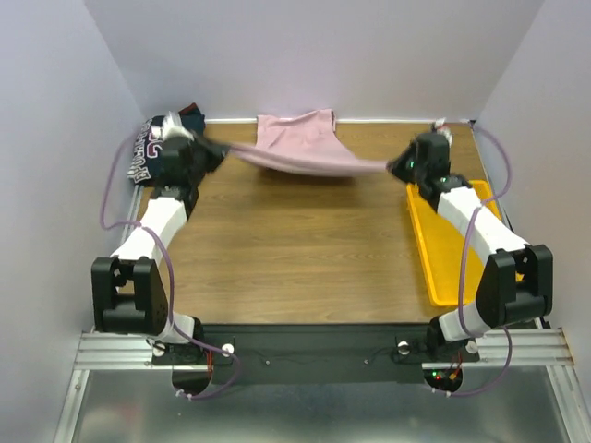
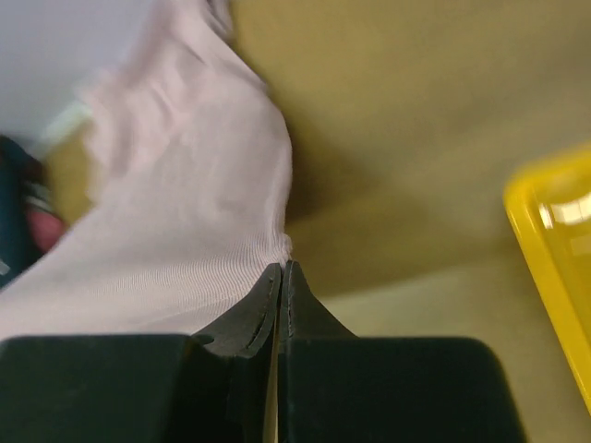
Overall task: Fold and stack the tank tops
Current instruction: Flatten the tank top out
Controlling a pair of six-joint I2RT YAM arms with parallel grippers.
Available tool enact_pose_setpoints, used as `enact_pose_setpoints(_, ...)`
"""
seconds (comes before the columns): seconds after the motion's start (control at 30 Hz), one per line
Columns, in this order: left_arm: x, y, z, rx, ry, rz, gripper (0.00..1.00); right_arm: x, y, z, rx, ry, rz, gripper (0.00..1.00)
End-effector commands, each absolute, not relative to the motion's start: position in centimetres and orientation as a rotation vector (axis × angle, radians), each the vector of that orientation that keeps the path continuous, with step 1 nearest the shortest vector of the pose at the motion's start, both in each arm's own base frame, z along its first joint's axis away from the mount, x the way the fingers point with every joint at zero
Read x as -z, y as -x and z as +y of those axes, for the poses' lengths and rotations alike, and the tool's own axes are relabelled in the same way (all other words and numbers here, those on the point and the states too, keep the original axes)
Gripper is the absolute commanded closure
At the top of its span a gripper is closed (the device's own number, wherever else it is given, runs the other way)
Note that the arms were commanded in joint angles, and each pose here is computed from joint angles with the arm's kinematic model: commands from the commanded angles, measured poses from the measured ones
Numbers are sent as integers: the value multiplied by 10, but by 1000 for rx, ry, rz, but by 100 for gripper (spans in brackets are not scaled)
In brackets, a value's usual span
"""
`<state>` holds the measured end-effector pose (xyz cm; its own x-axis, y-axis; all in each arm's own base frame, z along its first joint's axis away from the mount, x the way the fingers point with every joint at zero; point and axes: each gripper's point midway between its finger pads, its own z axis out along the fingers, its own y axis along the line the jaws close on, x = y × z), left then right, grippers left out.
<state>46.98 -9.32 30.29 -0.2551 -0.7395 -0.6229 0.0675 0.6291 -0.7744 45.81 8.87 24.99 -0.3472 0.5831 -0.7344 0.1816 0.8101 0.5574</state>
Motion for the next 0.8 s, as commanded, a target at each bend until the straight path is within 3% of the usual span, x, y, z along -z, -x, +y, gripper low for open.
enact_pose_setpoints(0.0,-216,-428,-91,811,748,1802,100,-155,-407,98,-519,-674,2141,100)
enact_pose_setpoints(0.03,-188,-406,-90,805,785,1847,100,-122,-382,106,-566,-689,2242,100)
enact_pose_setpoints(0.2,-128,-353,-88,755,842,1989,100,-65,-321,109,-594,-785,2403,100)
enact_pose_setpoints(0.53,-59,-273,-102,746,887,2242,100,-36,-249,116,-675,-900,2535,100)
enact_pose_setpoints(0.77,-30,-241,-105,680,872,2383,100,-42,-233,102,-580,-916,2536,99)
